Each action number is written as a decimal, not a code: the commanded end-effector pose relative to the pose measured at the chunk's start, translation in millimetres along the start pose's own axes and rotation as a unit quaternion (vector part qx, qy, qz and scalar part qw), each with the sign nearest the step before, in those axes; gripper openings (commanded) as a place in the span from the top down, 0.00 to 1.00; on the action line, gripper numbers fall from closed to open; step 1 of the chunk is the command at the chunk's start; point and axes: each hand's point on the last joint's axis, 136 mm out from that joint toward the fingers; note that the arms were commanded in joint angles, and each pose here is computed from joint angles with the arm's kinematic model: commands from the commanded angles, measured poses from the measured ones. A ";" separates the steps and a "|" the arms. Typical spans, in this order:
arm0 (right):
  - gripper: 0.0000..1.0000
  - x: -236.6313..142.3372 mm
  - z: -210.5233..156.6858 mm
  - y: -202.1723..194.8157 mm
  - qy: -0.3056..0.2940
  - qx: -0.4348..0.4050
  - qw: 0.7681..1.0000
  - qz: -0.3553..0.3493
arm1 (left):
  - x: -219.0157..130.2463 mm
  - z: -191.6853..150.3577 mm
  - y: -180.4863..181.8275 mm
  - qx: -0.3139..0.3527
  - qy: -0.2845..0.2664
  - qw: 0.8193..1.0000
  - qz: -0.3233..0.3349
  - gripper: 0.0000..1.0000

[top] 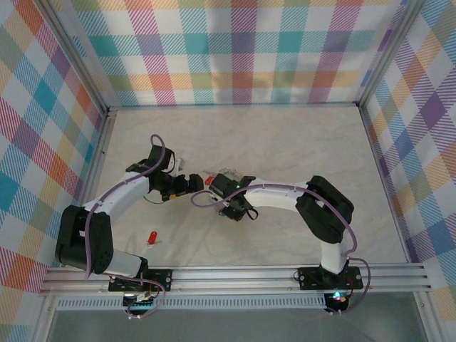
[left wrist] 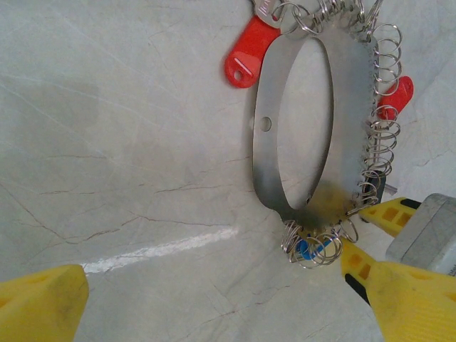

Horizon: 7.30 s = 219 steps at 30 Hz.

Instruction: Put the keys on the keyring

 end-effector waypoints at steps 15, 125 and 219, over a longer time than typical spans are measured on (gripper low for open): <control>0.76 -11.6 6.0 -17.9 -0.036 0.036 0.999 -0.008 | -12.0 7.6 -0.6 0.007 -0.026 1.000 0.002 0.00; 0.78 -0.6 12.1 -5.6 -0.034 0.238 0.956 0.169 | -8.7 4.6 -7.2 0.006 -0.013 1.000 -0.018 0.00; 0.88 -9.4 16.1 5.6 -0.143 0.242 0.934 0.221 | -39.9 4.8 -21.5 0.054 -0.062 0.996 -0.046 0.00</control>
Point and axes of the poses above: each hand's point on the last joint's axis, 136 mm out from that joint toward the fingers, its own x axis out along the fingers, its own y axis along the line the jaws close on, z = x × y, and after that the axes turned 13 degrees about -x, right-handed
